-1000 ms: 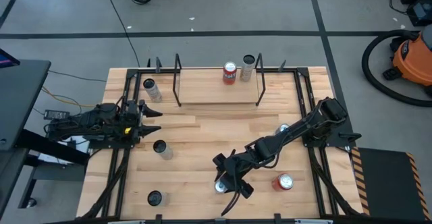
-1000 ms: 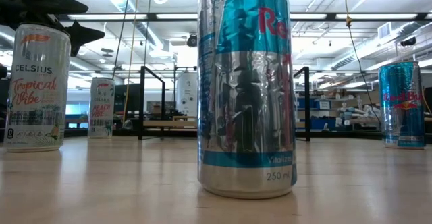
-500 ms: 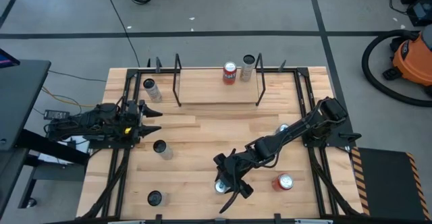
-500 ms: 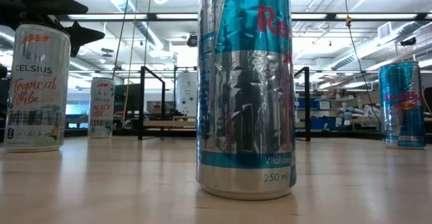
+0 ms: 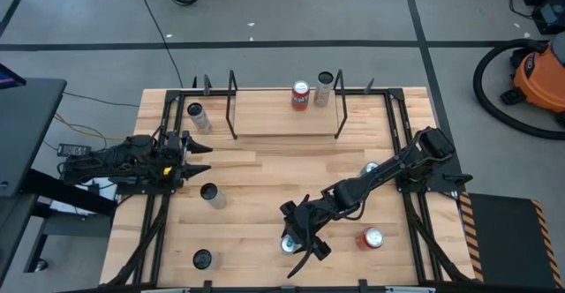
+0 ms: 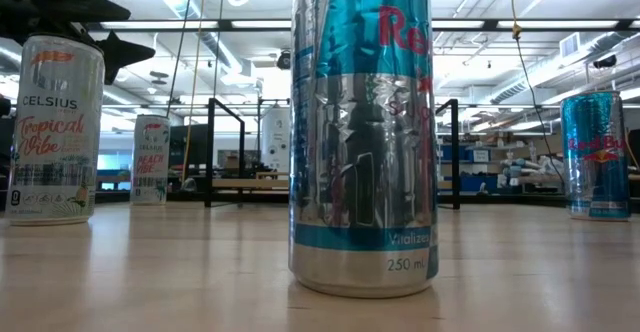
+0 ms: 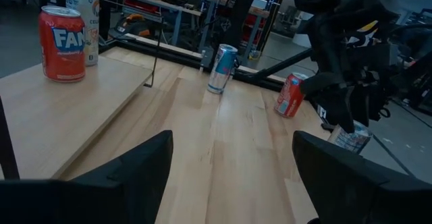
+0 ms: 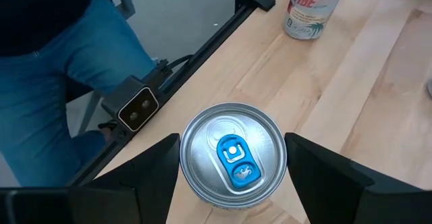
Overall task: Place canned beverage on shelf
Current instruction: Put the bottom blue soda can on the shelf
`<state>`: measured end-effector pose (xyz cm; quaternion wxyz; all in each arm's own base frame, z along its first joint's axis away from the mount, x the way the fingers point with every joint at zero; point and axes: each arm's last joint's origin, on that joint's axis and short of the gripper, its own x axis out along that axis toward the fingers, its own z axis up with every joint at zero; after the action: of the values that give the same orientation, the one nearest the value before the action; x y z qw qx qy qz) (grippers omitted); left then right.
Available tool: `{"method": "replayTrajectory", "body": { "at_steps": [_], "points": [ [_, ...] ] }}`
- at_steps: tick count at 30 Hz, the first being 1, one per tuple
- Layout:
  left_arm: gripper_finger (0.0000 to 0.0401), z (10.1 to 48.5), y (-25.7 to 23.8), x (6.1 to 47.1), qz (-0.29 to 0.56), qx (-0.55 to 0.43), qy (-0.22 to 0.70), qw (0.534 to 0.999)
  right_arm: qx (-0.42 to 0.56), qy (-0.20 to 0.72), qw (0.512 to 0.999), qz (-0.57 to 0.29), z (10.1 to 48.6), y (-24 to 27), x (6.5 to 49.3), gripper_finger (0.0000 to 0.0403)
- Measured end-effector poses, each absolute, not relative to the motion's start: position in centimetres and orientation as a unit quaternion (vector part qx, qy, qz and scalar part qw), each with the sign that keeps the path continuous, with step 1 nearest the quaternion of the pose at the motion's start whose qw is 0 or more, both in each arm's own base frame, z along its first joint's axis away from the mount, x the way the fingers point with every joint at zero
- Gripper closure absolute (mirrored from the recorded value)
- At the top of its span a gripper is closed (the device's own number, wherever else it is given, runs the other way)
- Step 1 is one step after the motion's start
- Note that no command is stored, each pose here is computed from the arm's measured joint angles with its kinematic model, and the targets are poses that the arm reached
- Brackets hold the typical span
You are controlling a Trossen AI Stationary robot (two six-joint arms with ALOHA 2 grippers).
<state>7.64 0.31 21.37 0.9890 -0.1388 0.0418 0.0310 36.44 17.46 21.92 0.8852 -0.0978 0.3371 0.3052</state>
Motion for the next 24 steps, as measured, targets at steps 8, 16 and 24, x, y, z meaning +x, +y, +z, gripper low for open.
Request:
{"method": "replayTrajectory", "body": {
  "at_steps": [8, 16, 24],
  "points": [
    [0.0092, 21.37, 0.32, 7.64, 0.031, -0.139, 0.042, 0.989, -0.071, 0.343, 0.891, 0.290, 21.93, 17.56, 36.49, 0.0154],
    [0.0092, 21.37, 0.32, 7.65, 0.031, -0.139, 0.042, 0.989, -0.071, 0.339, 0.894, 0.284, 21.95, 17.55, 36.56, 0.0158],
    [0.0092, 21.37, 0.32, 7.64, 0.031, -0.139, 0.042, 0.989, -0.064, 0.338, 0.906, 0.247, 21.96, 16.82, 37.01, 0.0159]
  ]
}}
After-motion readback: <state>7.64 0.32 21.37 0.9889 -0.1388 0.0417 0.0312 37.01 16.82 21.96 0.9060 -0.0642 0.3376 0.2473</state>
